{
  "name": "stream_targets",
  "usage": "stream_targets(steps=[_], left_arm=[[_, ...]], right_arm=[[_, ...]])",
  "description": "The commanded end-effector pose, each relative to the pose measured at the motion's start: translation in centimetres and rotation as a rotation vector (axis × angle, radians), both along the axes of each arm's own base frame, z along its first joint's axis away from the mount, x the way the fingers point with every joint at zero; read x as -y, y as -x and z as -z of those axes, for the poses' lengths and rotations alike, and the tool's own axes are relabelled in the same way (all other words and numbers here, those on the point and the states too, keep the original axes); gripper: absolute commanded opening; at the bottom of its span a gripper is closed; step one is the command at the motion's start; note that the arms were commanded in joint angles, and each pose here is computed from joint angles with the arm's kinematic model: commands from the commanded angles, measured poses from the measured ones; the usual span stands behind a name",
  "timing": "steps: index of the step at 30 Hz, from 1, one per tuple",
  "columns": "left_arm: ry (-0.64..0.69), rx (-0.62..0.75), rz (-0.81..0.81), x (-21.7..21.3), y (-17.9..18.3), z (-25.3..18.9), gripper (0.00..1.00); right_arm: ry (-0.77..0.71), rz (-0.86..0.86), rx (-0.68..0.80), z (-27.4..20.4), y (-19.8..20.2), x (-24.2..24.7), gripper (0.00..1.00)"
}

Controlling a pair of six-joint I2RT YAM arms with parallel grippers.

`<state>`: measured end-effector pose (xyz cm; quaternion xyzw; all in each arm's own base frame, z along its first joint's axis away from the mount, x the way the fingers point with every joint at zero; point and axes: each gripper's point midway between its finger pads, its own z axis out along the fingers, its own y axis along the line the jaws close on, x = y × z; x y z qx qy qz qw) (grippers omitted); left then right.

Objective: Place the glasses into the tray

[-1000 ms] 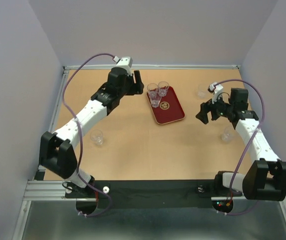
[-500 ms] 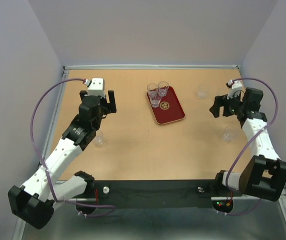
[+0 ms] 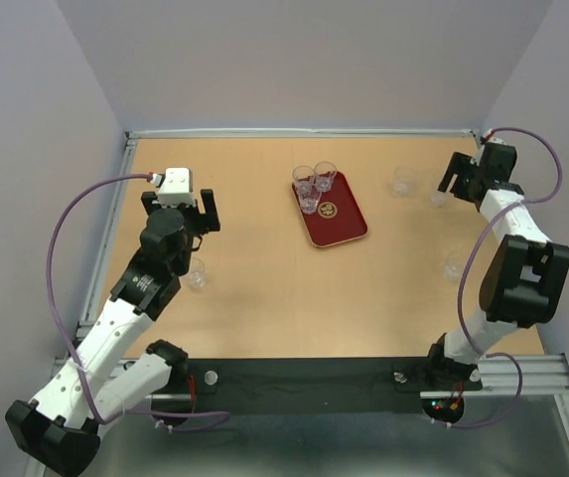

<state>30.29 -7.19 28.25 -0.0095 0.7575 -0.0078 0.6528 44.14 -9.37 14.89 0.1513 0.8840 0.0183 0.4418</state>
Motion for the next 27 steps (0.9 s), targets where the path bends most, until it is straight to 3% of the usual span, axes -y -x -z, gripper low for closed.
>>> stream_targets(steps=[1,2,6,10,21,25,27], left_arm=[[0.020,0.083,-0.027,-0.7,0.2,-1.9,0.89],[0.021,0.084,-0.023,-0.6,0.2,-1.9,0.89],[0.021,0.083,-0.014,-0.4,0.1,-1.9,0.89],[0.020,0.083,-0.013,-0.4,0.2,-1.8,0.89],[0.019,0.081,-0.012,-0.4,0.1,-1.7,0.89],[0.020,0.083,-0.012,-0.4,0.1,-1.8,0.89],[0.018,0.080,-0.013,-0.4,0.1,-1.7,0.89]], right_arm=[[-0.022,0.124,0.088,-2.3,-3.4,2.1,0.74],[-0.025,0.129,0.064,-1.1,-3.8,2.3,0.69],[-0.019,0.149,0.041,0.2,-4.9,3.1,0.66],[-0.018,0.158,0.039,0.6,-6.1,4.0,0.55],[0.000,0.186,-0.021,3.7,-6.9,5.2,0.42],[-0.004,0.184,-0.028,4.3,-7.2,5.3,0.34],[-0.006,0.173,-0.029,4.3,-7.3,5.3,0.23]])
